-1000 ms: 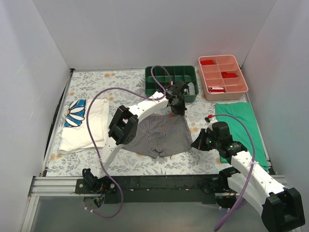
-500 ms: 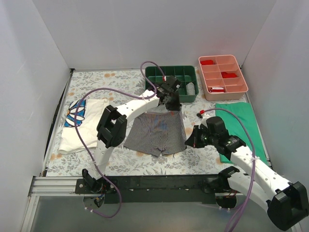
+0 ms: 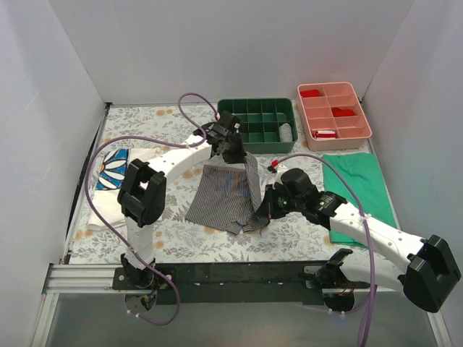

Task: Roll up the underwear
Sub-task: Fold the underwear at the center of the board.

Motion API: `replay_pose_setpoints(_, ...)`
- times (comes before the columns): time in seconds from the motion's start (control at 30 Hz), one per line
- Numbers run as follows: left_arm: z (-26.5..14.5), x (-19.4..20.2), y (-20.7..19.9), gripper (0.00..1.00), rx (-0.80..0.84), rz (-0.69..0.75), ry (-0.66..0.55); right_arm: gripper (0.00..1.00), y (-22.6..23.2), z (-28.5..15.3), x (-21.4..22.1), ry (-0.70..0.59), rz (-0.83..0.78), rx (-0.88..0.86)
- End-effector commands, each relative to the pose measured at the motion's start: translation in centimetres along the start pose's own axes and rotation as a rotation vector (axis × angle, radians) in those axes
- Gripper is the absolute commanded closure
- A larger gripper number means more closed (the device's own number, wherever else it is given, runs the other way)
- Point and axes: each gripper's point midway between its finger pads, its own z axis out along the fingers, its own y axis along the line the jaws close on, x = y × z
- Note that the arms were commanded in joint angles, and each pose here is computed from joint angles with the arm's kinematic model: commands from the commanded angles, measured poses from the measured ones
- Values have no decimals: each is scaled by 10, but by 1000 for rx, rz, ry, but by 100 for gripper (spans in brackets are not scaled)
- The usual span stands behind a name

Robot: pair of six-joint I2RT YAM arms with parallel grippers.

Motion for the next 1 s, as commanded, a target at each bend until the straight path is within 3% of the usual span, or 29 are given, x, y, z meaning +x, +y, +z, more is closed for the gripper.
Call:
replay_pose_setpoints(0.0, -44, -31, -2, 100, 87, -11, -101, 99, 34, 5, -26, -52, -24, -51)
replay_pose_setpoints(0.97, -63, -40, 116, 100, 23, -120, -97, 99, 134, 88, -17, 138, -78, -138)
